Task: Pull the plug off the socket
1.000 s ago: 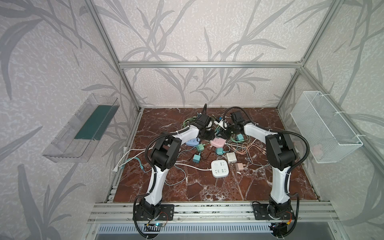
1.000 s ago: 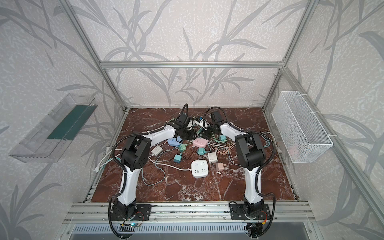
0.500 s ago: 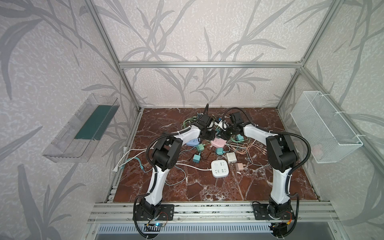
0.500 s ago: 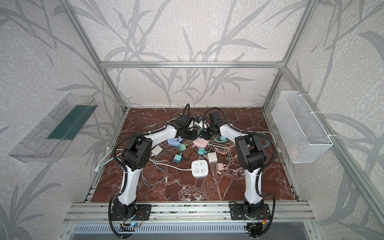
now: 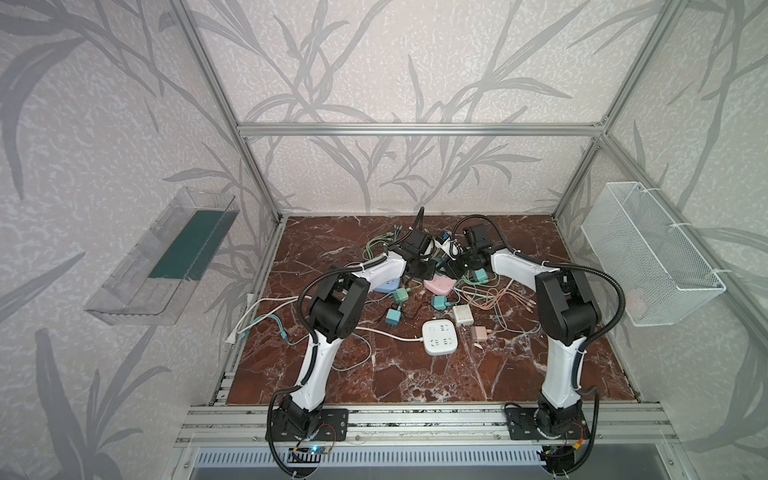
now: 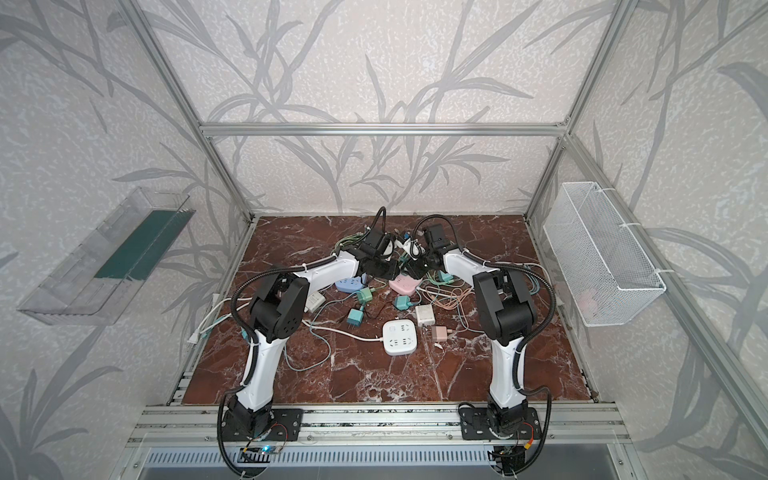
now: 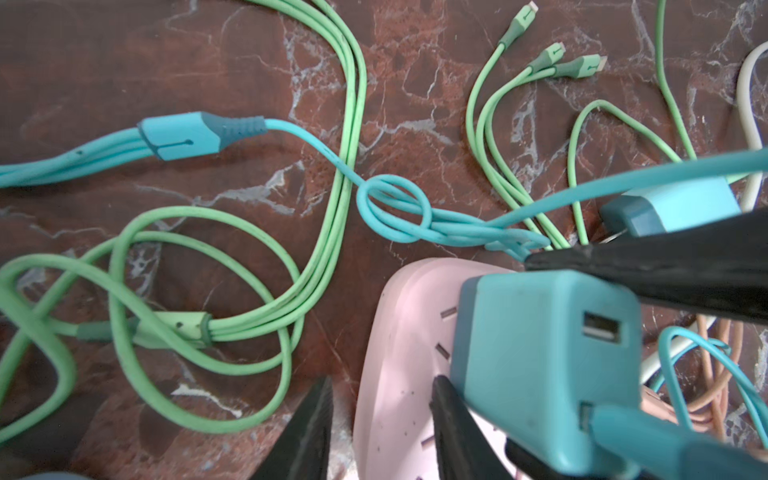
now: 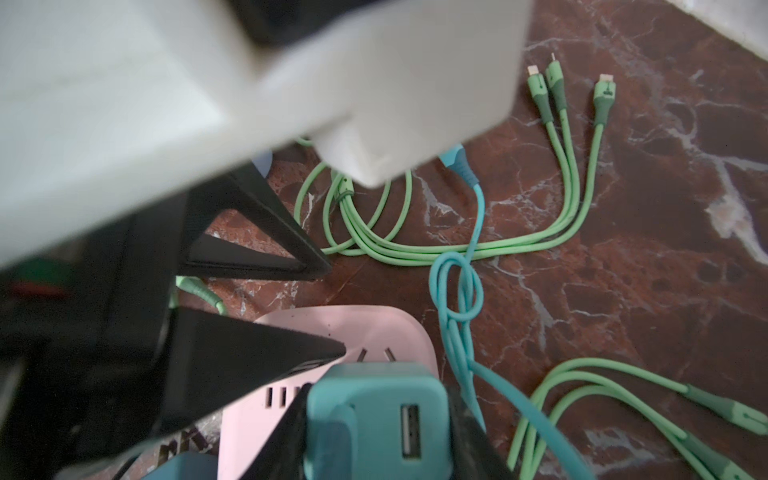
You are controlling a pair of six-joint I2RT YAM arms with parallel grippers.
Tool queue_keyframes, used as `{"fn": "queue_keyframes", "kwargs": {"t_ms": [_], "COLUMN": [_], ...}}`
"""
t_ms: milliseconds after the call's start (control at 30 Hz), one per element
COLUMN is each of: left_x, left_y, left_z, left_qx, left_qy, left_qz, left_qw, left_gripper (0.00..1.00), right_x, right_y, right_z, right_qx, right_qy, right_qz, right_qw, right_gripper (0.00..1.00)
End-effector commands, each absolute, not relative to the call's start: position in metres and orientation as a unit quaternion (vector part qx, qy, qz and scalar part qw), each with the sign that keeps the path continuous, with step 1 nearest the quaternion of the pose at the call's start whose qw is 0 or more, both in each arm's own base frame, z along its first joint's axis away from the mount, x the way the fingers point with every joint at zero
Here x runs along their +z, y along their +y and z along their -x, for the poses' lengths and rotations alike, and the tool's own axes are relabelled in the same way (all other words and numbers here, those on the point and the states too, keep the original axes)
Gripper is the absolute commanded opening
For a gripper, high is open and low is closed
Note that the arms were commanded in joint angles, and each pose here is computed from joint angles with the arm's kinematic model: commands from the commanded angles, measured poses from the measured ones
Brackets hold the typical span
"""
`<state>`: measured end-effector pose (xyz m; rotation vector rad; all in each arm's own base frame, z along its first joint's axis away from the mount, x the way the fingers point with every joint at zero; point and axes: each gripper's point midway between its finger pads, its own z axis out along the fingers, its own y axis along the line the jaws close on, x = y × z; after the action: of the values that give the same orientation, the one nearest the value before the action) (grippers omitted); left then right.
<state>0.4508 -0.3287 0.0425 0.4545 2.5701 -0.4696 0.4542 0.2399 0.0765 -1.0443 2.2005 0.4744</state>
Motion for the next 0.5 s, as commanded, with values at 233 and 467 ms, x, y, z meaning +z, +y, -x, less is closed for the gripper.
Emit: {"fn": "queue_keyframes", "kwargs": {"t_ms": [233, 467], "left_x": [-0.048, -0.049], "left_y": [-0.287, -0.287], "left_z": [-0.394, -0.392], "left_qx": [-0.085, -0.085], "left_qy": [0.976, 0.977], "left_qz": [-0.180, -0.179], "left_qw": [0.092, 0.083], "left_gripper": [0.40, 0.40], "right_x": [0.140, 0.145], "right_y": [0.263, 0.260], "right_z": [-0.447, -0.454], "right_qx": [0.163, 0.197], "right_qy": [0.775, 0.804], "right_qz": [0.428, 0.395], "right_qw": [0.436, 0.399], "right_gripper": [0.08, 0.08]}}
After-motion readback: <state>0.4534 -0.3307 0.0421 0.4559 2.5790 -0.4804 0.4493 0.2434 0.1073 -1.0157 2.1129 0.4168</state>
